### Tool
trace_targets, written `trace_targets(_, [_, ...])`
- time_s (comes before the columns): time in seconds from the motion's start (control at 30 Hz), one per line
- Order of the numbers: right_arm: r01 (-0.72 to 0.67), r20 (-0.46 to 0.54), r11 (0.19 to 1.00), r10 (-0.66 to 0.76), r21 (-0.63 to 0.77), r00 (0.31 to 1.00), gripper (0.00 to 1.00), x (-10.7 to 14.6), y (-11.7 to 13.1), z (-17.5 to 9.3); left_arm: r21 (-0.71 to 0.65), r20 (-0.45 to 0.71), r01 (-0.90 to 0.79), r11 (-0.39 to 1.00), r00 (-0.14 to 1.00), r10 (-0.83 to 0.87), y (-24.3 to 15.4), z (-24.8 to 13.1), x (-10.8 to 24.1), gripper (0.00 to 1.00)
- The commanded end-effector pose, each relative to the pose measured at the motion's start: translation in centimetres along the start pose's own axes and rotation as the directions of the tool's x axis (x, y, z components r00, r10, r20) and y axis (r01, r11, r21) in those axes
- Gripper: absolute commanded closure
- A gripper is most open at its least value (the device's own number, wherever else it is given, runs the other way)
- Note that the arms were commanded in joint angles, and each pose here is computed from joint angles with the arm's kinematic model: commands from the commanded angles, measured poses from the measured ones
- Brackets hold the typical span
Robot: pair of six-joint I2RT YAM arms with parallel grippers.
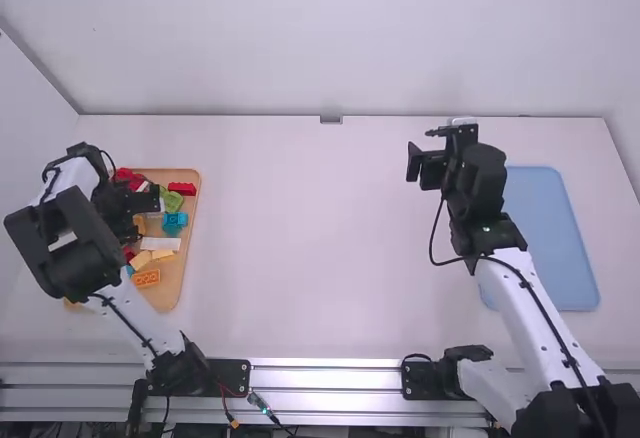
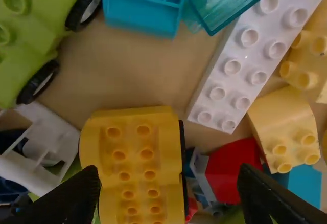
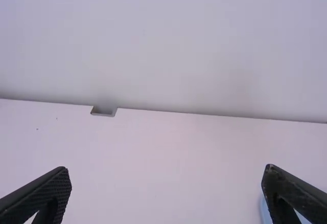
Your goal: Assemble lego blocks to make yellow taxi
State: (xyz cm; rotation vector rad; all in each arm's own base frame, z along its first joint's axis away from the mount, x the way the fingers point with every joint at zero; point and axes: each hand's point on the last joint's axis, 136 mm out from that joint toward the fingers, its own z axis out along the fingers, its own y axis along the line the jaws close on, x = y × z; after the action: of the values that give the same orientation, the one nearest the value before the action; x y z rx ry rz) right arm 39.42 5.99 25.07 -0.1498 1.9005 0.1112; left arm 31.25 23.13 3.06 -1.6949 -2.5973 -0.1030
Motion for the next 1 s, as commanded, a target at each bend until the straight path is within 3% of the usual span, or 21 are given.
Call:
trace_targets(0.0, [-0.004,0.043,1.0,0.004,-0.002,0.999,0.01,-2.1,0.1,-0.1,0.005,0.019,0.047,0.999,0.999,-0.047,-0.3,0.3,0.5,0.28])
trace_targets(0.33, [-0.005,0.046,1.0,0.005,-0.004,0.999,0.01,-2.1,0.1,-0.1,-0.02,0.121,0.019,1.0,0.993,-0.016,0.1,0.2,-0.9,0.24])
trace_targets(0.63, [-0.005,0.043,1.0,0.005,-0.006,0.999,0.01,-2.0,0.2,-0.1,-0.001,0.049,0.044,0.999,0.998,-0.044,0.7,2.9,0.3,0.24])
trace_targets(0.97, [0.007,0.061,0.999,-0.005,-0.033,0.998,0.01,-2.5,1.4,-0.1,0.029,0.078,0.058,0.998,0.995,-0.06,0.2,3.7,0.1,0.2])
